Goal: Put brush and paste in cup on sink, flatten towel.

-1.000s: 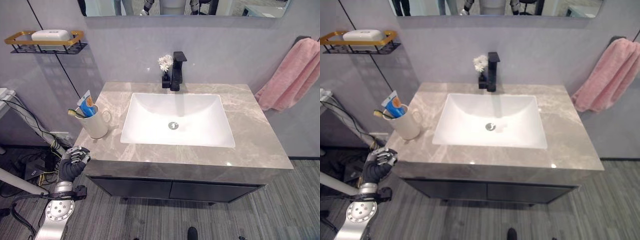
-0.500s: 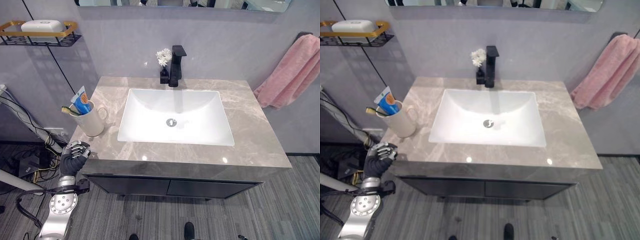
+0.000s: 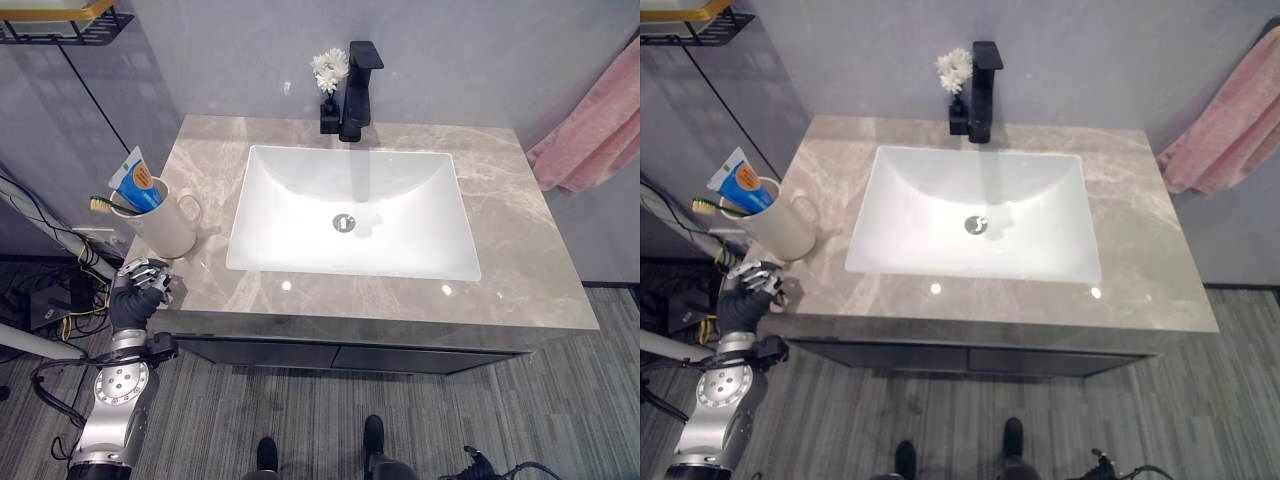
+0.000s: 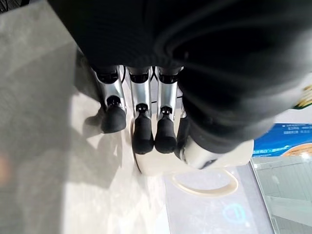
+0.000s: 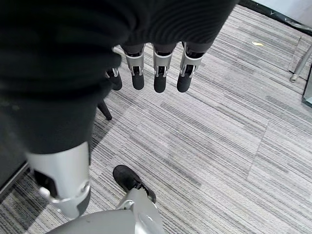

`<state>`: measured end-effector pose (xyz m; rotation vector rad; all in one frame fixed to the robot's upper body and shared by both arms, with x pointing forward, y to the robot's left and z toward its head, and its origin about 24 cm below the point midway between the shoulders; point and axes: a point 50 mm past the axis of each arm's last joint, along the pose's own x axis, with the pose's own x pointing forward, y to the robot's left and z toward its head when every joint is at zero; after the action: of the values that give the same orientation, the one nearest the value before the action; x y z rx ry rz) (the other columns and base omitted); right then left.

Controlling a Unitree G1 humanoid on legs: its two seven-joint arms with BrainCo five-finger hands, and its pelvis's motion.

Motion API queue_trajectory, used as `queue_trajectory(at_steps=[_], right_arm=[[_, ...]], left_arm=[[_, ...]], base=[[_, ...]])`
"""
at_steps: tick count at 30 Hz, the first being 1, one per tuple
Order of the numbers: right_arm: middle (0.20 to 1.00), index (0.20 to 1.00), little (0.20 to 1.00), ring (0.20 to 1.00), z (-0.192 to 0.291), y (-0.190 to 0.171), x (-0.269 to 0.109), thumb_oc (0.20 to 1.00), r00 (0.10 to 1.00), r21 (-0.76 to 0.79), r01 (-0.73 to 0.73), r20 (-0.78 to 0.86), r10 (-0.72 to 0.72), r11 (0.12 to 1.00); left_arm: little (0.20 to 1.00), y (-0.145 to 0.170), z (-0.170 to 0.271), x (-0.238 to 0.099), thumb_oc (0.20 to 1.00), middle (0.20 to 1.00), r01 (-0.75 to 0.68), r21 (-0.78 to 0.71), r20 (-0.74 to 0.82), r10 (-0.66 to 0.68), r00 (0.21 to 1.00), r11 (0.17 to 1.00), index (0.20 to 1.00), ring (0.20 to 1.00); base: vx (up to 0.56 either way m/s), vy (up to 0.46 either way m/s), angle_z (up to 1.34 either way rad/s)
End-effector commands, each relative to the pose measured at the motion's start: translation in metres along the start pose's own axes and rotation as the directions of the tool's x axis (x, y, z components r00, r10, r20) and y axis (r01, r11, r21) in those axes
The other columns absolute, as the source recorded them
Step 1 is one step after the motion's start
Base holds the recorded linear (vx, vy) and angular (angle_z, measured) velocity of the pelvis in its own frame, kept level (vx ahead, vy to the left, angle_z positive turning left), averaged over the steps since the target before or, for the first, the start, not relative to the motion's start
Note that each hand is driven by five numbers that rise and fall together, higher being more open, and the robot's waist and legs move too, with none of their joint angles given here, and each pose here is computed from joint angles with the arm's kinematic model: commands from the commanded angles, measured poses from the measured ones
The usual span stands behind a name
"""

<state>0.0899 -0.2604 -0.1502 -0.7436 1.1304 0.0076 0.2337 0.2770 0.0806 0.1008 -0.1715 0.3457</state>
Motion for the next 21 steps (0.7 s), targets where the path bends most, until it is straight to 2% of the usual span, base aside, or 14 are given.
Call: queue_trajectory(at_steps=[1,11,21], right_arm=[[1.0,1.0,1.0,1.0,0.014,-0.015,0.005,1.0,0.999,-0.049,0.029,0.046,-0.026,0.998],[1.0,1.0,1.0,1.0,0.023,-0.021,0.006,1.0,0.997,-0.076,0.036,0.077,-0.03,0.996],[1.0,1.0,1.0,1.0,0.008,-0.021,0.005,1.0,0.999,-0.111,0.017,0.029,-0.014,0.994]], left_arm=[[0.2,0.011,0.034,0.016,0.2,0.2,-0.003,-0.043,0.131,0.009,0.991,0.999,0.2,0.2],[0.2,0.011,0.042,0.025,0.2,0.2,0.044,-0.134,0.119,-0.028,0.992,0.99,0.2,0.2],[0.2,0.017,0.042,0.03,0.2,0.2,0.091,-0.125,0.068,-0.083,0.994,0.988,0.2,0.2]], base=[[0.0,0.0,0.0],[0.0,0.0,0.0],[0.0,0.0,0.0]])
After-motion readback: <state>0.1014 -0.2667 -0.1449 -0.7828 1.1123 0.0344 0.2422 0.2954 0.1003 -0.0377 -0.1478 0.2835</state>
